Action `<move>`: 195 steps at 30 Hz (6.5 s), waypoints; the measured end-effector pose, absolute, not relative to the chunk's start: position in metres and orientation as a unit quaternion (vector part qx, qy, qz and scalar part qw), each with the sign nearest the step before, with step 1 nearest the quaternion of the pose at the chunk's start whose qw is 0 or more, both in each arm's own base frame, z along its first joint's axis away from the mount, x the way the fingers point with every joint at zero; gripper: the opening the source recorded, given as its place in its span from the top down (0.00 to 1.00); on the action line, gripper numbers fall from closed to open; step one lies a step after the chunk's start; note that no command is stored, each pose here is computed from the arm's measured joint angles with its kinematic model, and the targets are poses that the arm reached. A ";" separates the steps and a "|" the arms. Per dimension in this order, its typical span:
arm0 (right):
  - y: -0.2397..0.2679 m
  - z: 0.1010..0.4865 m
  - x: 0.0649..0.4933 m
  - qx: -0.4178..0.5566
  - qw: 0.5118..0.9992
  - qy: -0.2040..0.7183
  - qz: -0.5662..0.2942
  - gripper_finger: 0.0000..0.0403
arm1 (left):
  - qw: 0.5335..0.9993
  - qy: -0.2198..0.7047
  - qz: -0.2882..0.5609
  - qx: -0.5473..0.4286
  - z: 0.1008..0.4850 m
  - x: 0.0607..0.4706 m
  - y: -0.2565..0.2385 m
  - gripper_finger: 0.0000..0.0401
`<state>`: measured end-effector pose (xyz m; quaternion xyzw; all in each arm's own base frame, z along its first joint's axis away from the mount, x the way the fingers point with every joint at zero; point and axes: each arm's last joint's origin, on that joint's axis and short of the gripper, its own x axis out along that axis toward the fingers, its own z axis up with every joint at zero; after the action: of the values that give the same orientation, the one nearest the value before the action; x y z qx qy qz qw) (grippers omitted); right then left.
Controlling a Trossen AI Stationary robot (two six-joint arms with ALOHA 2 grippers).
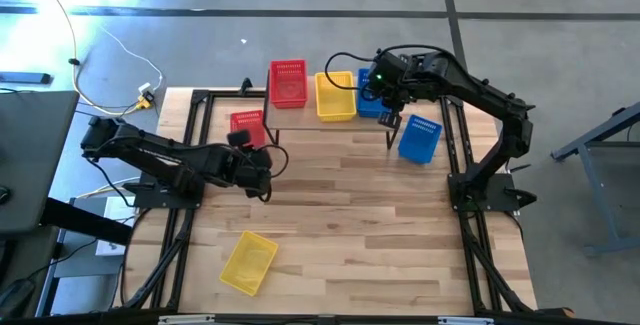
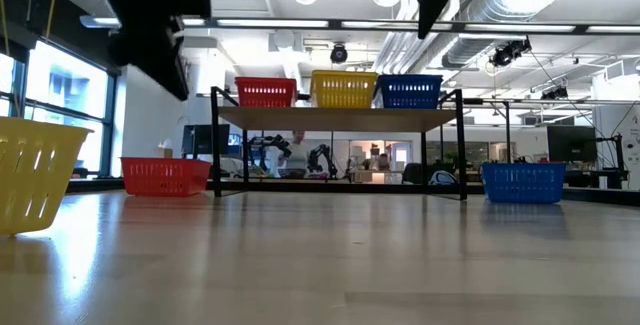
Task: Stack baskets on shelf by color
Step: Stack the red bin on top of the red bins on the shelf
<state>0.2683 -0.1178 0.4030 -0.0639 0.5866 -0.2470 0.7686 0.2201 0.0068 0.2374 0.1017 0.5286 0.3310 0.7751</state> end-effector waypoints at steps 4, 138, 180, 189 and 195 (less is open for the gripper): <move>-0.118 0.403 0.268 -0.061 0.769 0.586 -0.249 0.82 | 0.763 0.555 0.320 0.082 0.226 0.213 0.013 0.72; -0.118 0.404 0.271 -0.036 0.785 0.568 -0.244 0.82 | 0.827 0.387 0.383 0.142 0.431 0.178 0.111 1.00; -0.118 0.404 0.271 -0.015 0.786 0.561 -0.259 0.82 | 0.777 0.603 0.170 0.067 0.350 0.260 0.202 1.00; -0.118 0.404 0.271 -0.015 0.786 0.562 -0.259 0.82 | 0.776 0.605 0.165 0.069 0.349 0.260 0.202 0.98; -0.118 0.404 0.271 -0.011 0.786 0.560 -0.261 0.82 | 0.778 0.602 0.168 0.070 0.349 0.261 0.203 0.88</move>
<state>0.2712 -0.1176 0.4036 -0.0114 0.5604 -0.2612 0.7859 0.2607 0.2025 0.3495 0.0702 0.6019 0.1677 0.7776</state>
